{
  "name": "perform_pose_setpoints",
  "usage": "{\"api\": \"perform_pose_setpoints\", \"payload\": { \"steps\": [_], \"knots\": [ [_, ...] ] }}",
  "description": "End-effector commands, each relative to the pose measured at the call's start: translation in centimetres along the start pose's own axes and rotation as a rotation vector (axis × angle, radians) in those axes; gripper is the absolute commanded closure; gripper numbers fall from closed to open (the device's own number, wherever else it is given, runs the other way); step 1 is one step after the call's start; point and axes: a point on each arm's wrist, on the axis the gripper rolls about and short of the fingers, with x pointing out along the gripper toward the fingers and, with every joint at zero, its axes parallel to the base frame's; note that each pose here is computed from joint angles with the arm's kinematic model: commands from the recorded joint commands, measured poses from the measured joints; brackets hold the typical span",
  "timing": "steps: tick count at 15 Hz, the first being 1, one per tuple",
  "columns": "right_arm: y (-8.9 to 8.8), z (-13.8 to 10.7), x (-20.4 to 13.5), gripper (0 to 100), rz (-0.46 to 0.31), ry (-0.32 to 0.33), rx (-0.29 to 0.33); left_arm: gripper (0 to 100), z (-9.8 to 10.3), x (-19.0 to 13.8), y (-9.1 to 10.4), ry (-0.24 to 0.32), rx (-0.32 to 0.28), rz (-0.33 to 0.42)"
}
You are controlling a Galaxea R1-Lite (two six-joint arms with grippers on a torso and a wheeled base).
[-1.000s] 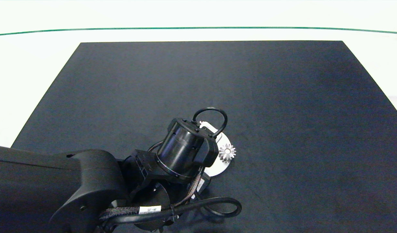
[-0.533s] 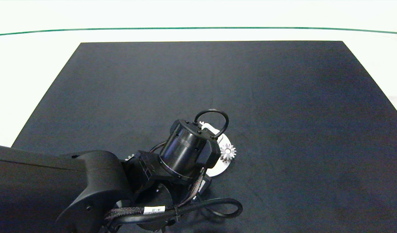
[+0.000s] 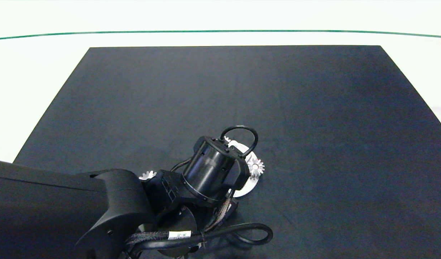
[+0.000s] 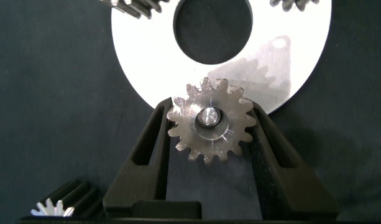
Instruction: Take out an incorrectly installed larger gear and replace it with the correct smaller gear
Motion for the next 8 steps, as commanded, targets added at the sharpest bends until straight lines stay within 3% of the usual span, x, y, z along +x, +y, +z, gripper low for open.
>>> {"api": "perform_pose_setpoints", "payload": {
  "steps": [1, 8],
  "knots": [
    [0.00, -0.03, 0.00, 0, 0.002, 0.002, -0.001, 84, -0.13, 0.33, -0.17, 0.010, 0.006, 0.003],
    [0.00, -0.09, 0.04, 0, 0.002, 0.004, 0.001, 84, -0.18, -0.12, 0.09, 0.027, 0.017, -0.007]
  ]
}}
